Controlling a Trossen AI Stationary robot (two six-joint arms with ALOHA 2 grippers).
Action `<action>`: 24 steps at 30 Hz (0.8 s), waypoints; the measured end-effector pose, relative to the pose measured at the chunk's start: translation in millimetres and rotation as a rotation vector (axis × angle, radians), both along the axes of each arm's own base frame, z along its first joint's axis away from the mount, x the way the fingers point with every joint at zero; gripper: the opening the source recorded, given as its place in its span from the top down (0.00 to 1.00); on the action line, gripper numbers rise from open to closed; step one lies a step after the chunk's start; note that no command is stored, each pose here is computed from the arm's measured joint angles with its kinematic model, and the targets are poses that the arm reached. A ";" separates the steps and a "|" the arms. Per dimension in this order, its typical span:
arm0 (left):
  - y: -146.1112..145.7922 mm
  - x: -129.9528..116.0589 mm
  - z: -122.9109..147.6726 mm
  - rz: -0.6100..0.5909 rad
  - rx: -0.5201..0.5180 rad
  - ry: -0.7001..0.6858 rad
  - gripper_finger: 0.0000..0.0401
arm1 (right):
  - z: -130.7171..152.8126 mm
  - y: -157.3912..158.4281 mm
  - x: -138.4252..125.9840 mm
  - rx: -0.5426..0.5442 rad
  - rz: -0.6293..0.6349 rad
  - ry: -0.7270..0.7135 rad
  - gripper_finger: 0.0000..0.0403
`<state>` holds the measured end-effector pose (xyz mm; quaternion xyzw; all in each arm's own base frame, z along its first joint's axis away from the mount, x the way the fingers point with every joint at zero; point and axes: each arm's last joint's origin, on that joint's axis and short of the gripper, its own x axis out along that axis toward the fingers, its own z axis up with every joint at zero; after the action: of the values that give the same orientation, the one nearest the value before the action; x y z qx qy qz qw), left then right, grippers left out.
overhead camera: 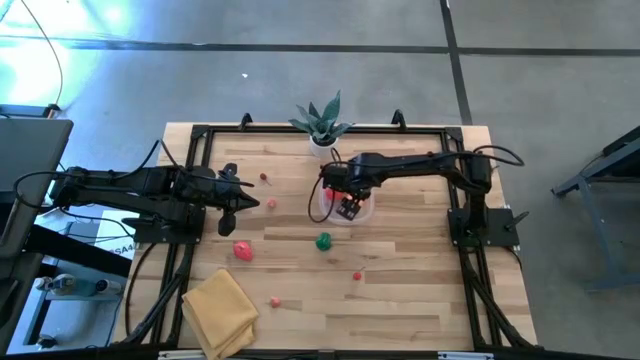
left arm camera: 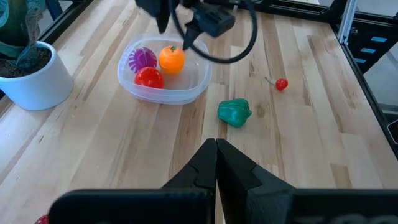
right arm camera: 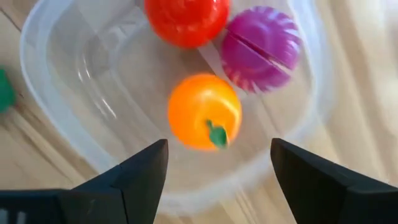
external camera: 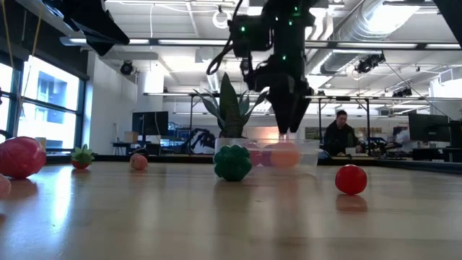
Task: Pick and placing Produce into tupperware
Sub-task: Put the bottom red cherry into the transparent container
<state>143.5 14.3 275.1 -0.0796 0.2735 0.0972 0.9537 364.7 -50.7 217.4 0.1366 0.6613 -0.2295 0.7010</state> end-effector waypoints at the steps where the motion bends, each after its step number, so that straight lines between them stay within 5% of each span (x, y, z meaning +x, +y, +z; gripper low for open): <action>1: 0.0 0.0 0.0 0.000 0.000 0.000 1.00 | 4.8 3.6 -0.8 -0.015 0.007 0.022 0.32; 10: 0.0 0.0 0.0 0.000 0.000 0.000 1.00 | 48.7 63.2 -20.6 -0.190 0.026 0.206 0.32; 24: 0.0 0.0 0.0 0.000 0.000 0.000 1.00 | 109.4 175.6 -84.2 -0.235 -0.024 -0.161 0.32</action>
<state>143.5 14.3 275.1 -0.0795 0.2734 0.0972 0.9537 280.5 124.8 326.8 0.0796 0.5698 -0.3021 0.7601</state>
